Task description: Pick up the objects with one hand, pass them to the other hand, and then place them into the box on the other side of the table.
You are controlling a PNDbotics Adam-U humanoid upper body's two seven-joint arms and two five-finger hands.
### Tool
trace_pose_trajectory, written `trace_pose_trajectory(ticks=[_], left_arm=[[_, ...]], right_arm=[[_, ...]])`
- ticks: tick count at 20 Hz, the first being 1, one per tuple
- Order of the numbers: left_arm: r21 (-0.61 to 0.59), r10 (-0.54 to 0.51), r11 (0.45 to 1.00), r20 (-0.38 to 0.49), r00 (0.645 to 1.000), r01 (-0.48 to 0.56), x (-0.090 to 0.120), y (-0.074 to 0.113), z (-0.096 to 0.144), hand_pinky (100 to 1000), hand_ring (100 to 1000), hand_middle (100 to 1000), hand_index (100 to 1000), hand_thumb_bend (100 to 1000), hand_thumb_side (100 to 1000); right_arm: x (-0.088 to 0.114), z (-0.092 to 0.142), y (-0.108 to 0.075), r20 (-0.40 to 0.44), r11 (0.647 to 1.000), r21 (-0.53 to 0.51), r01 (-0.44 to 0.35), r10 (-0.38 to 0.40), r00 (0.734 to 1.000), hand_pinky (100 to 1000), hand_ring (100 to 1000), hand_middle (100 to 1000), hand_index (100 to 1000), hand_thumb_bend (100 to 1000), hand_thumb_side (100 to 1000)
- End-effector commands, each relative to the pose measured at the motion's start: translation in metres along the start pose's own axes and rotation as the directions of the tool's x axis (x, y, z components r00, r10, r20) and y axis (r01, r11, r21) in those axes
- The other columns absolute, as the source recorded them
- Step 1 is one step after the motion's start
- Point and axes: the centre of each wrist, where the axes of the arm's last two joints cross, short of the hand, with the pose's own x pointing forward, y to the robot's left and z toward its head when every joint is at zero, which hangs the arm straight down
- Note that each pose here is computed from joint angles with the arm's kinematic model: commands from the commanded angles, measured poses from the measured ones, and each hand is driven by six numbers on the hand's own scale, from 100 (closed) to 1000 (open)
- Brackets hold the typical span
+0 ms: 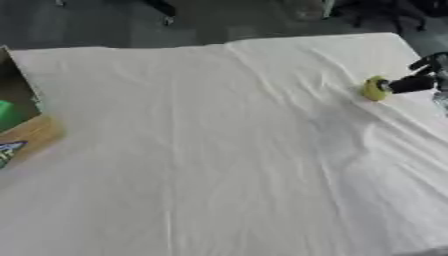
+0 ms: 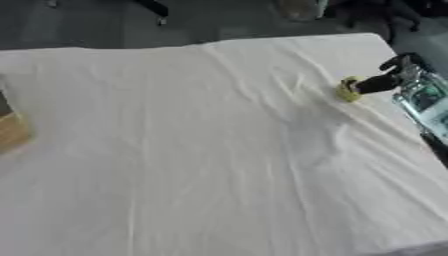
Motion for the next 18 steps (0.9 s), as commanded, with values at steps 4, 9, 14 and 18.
trace_pose_trajectory(ticks=[4, 9, 14, 18], left_arm=[[0.036, -0.010, 0.999, 0.014, 1.000, 0.009, 0.003, 0.013, -0.004, 606, 687, 648, 790, 100, 613], [0.034, -0.008, 0.999, 0.010, 1.000, 0.007, 0.003, 0.013, -0.004, 605, 687, 648, 789, 100, 617], [0.031, -0.005, 0.999, 0.006, 1.000, 0.005, 0.003, 0.012, -0.004, 605, 687, 648, 789, 100, 624], [0.032, -0.003, 0.999, 0.006, 1.000, 0.002, 0.003, 0.012, -0.004, 604, 687, 648, 788, 100, 629]], right_arm=[[0.007, -0.007, -0.017, -0.057, 0.997, -0.072, -0.006, 0.002, 0.998, 867, 771, 698, 759, 479, 128], [0.009, -0.014, -0.019, -0.083, 0.999, -0.044, 0.021, -0.025, 0.996, 867, 773, 696, 759, 463, 100], [0.010, -0.021, -0.017, -0.104, 0.999, -0.029, 0.037, -0.040, 0.994, 867, 773, 694, 750, 430, 100], [0.011, -0.023, -0.016, -0.109, 0.999, -0.023, 0.038, -0.041, 0.993, 867, 773, 695, 746, 427, 100]])
